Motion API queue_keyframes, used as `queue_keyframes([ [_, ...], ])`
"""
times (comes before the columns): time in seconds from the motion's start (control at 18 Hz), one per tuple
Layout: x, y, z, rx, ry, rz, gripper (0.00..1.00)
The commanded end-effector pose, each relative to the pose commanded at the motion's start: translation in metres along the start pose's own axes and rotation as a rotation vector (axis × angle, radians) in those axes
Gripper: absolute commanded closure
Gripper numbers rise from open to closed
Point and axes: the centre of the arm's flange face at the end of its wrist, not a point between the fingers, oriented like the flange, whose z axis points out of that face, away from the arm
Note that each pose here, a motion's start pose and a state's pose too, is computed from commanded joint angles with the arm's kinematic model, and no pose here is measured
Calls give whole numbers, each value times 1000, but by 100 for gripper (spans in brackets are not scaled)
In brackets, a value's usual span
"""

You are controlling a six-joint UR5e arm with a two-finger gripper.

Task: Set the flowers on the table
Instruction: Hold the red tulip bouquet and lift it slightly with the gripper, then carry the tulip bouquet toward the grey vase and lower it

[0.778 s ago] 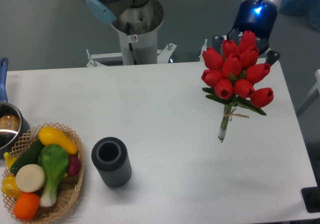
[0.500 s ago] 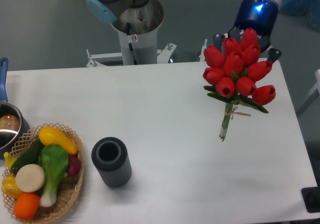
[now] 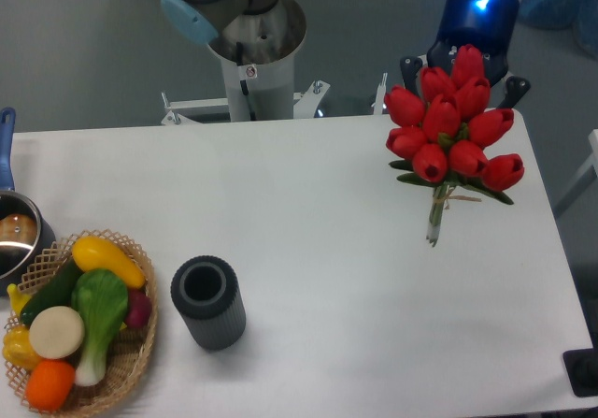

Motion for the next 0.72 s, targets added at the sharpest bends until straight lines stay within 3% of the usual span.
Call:
queue_keyframes([
  [0.44,24,-3,18,-250,-108,50,63],
  [0.72,51,16,85,-479,-98,132,63],
])
